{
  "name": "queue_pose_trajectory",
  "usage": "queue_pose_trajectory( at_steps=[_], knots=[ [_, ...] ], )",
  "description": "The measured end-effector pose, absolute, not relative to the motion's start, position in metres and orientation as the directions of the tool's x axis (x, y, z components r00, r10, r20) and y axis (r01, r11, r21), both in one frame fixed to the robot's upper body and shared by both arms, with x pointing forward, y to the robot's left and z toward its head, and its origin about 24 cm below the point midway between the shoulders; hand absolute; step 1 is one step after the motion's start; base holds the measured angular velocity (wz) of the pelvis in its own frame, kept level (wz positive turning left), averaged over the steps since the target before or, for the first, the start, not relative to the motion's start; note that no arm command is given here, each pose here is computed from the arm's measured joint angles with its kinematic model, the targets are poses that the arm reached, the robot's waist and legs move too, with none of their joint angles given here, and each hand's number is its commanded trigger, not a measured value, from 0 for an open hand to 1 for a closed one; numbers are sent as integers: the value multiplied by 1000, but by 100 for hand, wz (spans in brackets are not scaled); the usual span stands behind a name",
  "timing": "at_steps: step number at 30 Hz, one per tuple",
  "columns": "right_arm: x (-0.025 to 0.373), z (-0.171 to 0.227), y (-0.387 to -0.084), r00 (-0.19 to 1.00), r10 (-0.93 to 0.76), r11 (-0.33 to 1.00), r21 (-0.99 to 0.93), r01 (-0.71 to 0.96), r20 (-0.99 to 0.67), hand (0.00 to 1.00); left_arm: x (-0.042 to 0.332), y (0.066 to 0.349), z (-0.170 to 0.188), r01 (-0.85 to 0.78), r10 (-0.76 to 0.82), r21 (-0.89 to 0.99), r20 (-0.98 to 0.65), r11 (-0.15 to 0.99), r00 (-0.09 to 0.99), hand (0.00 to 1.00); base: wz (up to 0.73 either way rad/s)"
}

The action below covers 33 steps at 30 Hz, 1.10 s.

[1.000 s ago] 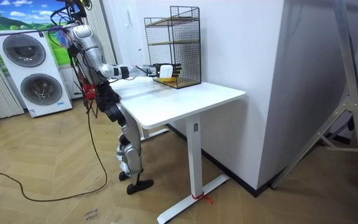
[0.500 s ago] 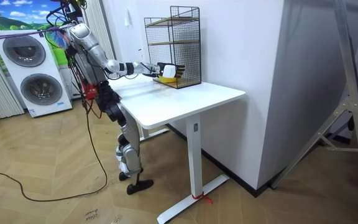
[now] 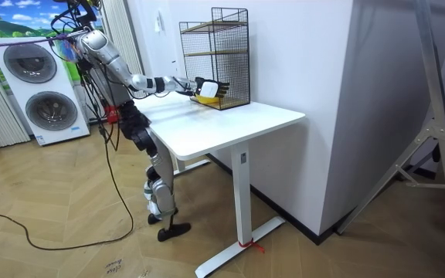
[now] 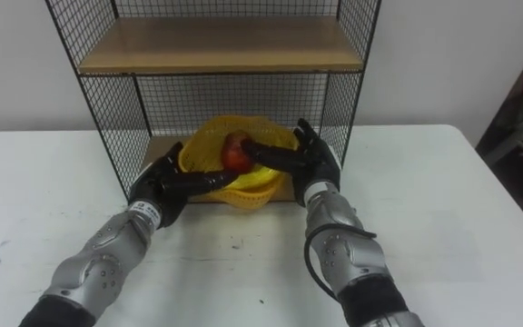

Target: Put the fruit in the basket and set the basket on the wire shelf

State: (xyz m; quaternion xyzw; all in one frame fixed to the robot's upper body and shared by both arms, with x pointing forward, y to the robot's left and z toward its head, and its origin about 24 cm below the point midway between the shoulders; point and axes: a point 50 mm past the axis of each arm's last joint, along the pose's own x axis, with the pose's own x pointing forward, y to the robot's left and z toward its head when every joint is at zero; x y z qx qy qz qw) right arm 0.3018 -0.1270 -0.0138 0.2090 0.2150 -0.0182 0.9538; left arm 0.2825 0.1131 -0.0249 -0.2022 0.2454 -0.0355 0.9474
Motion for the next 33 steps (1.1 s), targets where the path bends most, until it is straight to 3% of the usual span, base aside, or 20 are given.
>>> queue_pose_trajectory(
  at_steps=[12,33],
  knots=[
    [294,-31,-128,869,80,913,386,132,-488,0,282,113,-27,-49,-156,-393,-471,918,868,0,0],
    [297,-29,-140,878,102,908,404,110,-468,0,283,121,-26,-71,-135,-392,-474,917,870,0,0]
  ],
)
